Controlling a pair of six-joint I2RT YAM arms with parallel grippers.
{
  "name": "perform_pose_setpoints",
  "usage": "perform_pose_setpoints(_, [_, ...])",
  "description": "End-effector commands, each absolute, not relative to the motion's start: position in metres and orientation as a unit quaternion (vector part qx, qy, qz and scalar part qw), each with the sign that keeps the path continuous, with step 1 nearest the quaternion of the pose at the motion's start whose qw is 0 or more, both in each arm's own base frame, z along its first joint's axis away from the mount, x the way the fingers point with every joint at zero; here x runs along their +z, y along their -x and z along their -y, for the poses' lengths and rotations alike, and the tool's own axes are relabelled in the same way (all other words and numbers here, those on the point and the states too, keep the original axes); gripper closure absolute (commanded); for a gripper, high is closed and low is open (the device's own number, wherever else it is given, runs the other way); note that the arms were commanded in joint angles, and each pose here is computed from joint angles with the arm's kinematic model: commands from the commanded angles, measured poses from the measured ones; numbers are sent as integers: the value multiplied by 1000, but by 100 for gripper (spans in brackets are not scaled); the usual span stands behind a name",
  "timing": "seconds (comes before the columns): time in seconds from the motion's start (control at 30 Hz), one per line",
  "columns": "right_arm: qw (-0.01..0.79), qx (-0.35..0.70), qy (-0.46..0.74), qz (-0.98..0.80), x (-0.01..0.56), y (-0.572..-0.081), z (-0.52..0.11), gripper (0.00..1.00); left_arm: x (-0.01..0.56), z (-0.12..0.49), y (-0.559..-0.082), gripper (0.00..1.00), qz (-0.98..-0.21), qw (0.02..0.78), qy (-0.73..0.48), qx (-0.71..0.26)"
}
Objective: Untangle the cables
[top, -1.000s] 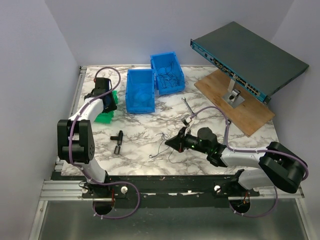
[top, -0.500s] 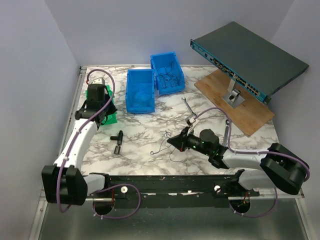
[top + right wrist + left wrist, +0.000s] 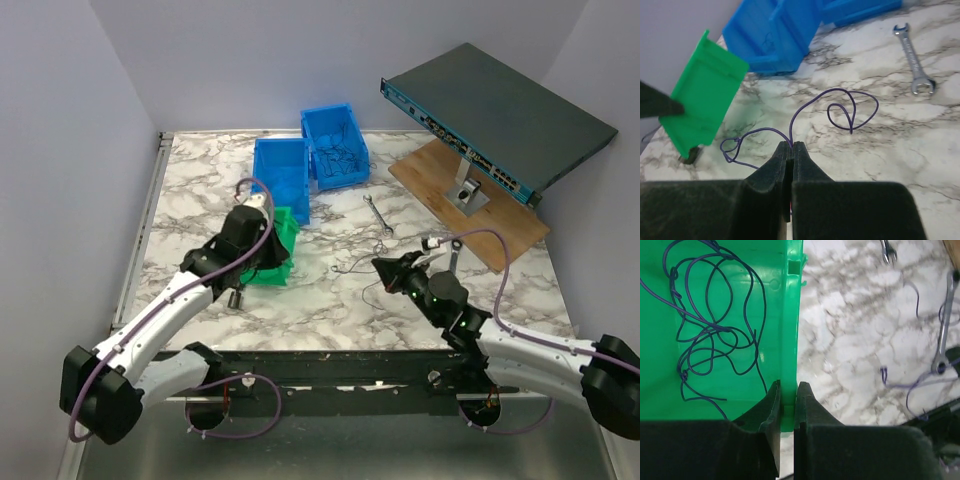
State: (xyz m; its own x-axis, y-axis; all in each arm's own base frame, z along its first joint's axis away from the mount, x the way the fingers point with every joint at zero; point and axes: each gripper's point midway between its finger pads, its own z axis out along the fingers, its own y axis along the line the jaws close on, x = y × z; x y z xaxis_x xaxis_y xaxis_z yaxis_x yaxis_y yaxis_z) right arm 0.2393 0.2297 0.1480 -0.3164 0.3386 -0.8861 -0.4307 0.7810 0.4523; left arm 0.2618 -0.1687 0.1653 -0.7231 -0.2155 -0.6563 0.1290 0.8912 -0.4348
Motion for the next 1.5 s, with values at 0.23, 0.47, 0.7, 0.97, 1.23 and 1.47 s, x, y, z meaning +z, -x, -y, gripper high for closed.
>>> perform_pose_setpoints(0.23, [607,247,-44,-754,129,-244,-179,99,131,286,-226,100,-890,344,-13,-299])
perform_pose_setpoints(0.47, [608,237,-57,-756,134,-242,-169,99,117,344,-240,97,-911,332,-57,-236])
perform_pose_setpoints(0.7, [580,240,-57,-777,144,-230,-165,99,140,356,-233,41,-890,359,-91,-265])
perform_pose_setpoints(0.97, [534,284,-8,-796,177,-208,-181,99,169,320,-219,6,-882,381,-115,-251])
perform_pose_setpoints(1.23, [501,366,110,-776,223,-188,-229,99,212,243,-200,1,-851,427,-91,-293])
perform_pose_setpoints(1.47, [406,468,233,-750,243,-166,-301,99,228,179,-192,2,-833,466,-35,-294])
